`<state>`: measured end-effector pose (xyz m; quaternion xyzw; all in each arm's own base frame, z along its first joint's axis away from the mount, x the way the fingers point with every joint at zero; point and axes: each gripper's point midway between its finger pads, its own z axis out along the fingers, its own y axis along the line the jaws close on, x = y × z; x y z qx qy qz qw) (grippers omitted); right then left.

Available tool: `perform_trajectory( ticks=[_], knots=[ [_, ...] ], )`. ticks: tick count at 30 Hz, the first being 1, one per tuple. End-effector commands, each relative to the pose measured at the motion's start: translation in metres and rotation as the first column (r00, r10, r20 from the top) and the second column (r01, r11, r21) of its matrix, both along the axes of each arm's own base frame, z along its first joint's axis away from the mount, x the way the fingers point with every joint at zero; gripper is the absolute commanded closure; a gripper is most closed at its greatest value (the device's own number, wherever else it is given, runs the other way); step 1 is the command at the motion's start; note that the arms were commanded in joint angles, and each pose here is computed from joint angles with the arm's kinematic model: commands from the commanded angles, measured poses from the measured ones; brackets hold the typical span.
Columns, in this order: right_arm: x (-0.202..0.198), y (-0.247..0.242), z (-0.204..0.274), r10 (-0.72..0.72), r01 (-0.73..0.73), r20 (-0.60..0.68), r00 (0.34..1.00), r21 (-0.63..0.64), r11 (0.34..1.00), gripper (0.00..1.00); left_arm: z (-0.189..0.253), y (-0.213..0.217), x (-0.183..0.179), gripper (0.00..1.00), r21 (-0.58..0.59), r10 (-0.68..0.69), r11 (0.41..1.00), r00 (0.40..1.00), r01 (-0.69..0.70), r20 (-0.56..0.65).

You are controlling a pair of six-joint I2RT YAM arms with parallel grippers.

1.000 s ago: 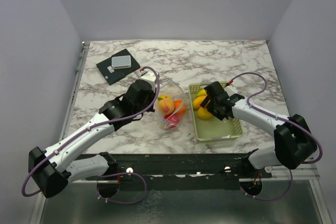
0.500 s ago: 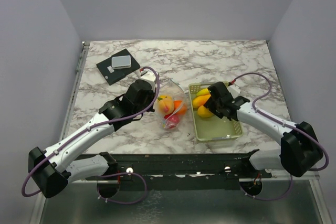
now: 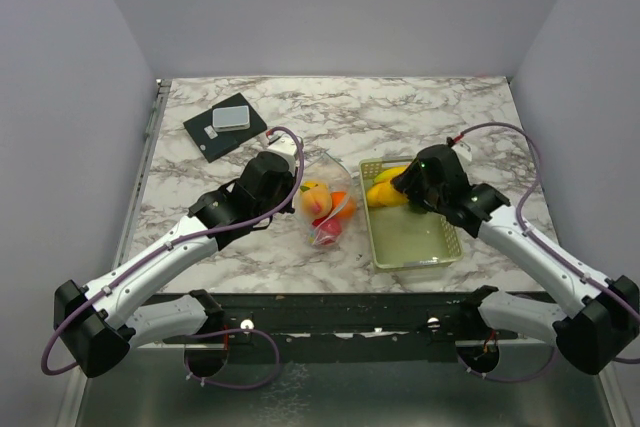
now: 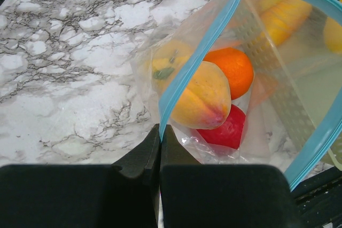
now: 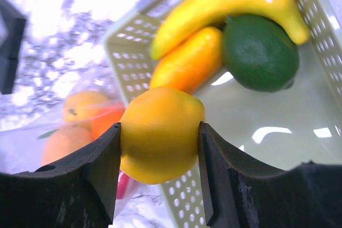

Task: Place the food in the zip-top bag and seal the zipper
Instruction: Pick up the fake fruit from the bin, then place the fake fruit in the zipper food storage bag.

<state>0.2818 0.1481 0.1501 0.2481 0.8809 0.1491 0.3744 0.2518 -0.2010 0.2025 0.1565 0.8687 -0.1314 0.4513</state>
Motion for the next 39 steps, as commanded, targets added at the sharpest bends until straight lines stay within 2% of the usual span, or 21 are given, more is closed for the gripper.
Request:
perform_trajectory(
  ticks=[1,6,12,22,32,39],
  knots=[
    [0.001,0.007,0.051,0.094,-0.097,0.108,0.990,0.017,0.995,0.84,0.001,0.005,0.003,1.00,0.004,0.019,1.000,1.000,-0.019,0.018],
    [-0.001,0.029,0.095,0.226,-0.239,0.184,0.957,0.052,0.970,0.85,0.000,0.005,0.004,1.00,0.001,0.021,1.000,1.000,-0.021,0.015],
    [-0.007,0.054,0.135,0.338,-0.360,0.274,0.900,0.031,0.932,0.85,0.000,0.006,0.004,1.00,0.001,0.023,1.000,1.000,-0.023,0.015],
    [-0.024,0.115,0.182,0.501,-0.501,0.362,0.786,-0.102,0.859,0.84,-0.001,0.006,0.004,1.00,0.003,0.026,1.000,1.000,-0.026,0.013],
    [-0.030,0.163,0.165,0.629,-0.577,0.286,0.723,-0.251,0.777,0.82,0.001,0.006,0.004,1.00,-0.001,0.024,1.000,1.000,-0.024,0.016],
    [-0.023,0.169,0.132,0.649,-0.570,0.170,0.742,-0.351,0.743,0.83,0.003,0.006,0.003,1.00,-0.006,0.024,1.000,1.000,-0.024,0.019]
  ],
)
